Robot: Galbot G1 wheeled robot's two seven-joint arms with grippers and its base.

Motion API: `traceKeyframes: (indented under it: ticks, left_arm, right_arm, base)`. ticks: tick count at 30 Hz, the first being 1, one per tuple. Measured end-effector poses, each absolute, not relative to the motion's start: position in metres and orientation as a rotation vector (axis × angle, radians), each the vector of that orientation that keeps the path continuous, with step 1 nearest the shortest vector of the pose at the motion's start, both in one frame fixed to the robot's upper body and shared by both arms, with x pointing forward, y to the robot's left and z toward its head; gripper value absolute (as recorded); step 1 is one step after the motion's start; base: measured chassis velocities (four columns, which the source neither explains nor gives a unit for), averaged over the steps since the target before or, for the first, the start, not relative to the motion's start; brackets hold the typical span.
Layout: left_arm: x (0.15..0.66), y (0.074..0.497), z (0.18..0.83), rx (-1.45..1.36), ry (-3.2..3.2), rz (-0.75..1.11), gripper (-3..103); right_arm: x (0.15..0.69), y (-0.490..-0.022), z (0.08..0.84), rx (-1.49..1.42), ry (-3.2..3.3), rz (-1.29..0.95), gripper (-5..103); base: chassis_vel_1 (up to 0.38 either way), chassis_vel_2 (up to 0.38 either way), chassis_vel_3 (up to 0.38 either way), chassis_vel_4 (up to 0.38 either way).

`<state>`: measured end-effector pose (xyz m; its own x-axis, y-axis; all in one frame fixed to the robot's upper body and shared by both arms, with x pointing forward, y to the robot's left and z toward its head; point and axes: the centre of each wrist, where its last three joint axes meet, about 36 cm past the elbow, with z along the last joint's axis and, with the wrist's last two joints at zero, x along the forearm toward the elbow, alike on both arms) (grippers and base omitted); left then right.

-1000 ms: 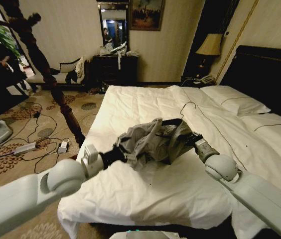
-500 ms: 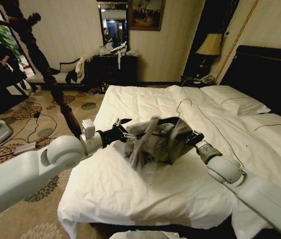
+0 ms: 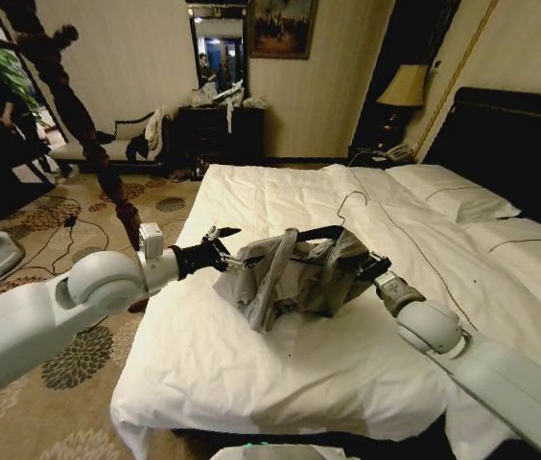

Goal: Pick up the clothes from the bed and hang them on the clothes hanger.

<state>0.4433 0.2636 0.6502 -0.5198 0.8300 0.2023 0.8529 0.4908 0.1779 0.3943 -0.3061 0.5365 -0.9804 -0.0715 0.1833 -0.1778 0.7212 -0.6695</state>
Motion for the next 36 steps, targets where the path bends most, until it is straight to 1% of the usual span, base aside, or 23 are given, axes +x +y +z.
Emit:
traceKeyframes:
  ticks: [1, 4, 9, 16, 25, 27, 29, 36]
  left_arm:
    - [0.443, 0.264, 0.650, -1.491, -2.634, -0.392, 100]
    - [0.465, 0.251, 0.649, -1.553, -2.592, -0.402, 100]
    - [0.477, 0.233, 0.642, -1.599, -2.523, -0.403, 100]
    - [0.486, 0.216, 0.630, -1.621, -2.465, -0.399, 100]
    - [0.498, 0.191, 0.632, -1.648, -2.416, -0.367, 100]
    - [0.499, 0.185, 0.627, -1.656, -2.390, -0.365, 102]
    - [0.499, 0.179, 0.625, -1.672, -2.367, -0.366, 99]
    - [0.501, 0.169, 0.630, -1.697, -2.345, -0.381, 97]
  right_arm:
    - [0.394, -0.306, 0.537, 0.203, -2.779, 1.103, 18]
    - [0.393, -0.305, 0.539, 0.205, -2.795, 1.130, 18]
    - [0.393, -0.306, 0.543, 0.200, -2.815, 1.184, 18]
    - [0.389, -0.303, 0.545, 0.212, -2.817, 1.234, 18]
    - [0.384, -0.299, 0.546, 0.241, -2.827, 1.276, 18]
    - [0.382, -0.298, 0.547, 0.246, -2.828, 1.280, 18]
    - [0.380, -0.297, 0.549, 0.255, -2.834, 1.281, 19]
    - [0.377, -0.295, 0.548, 0.270, -2.839, 1.289, 20]
  base:
    - [0.000, 0.000, 0.000, 0.000]
    - [0.000, 0.000, 0.000, 0.000]
    - [0.000, 0.000, 0.000, 0.000]
    - [0.000, 0.000, 0.000, 0.000]
    - [0.000, 0.000, 0.000, 0.000]
    - [0.000, 0.000, 0.000, 0.000]
    - [0.000, 0.000, 0.000, 0.000]
    - [0.000, 0.000, 0.000, 0.000]
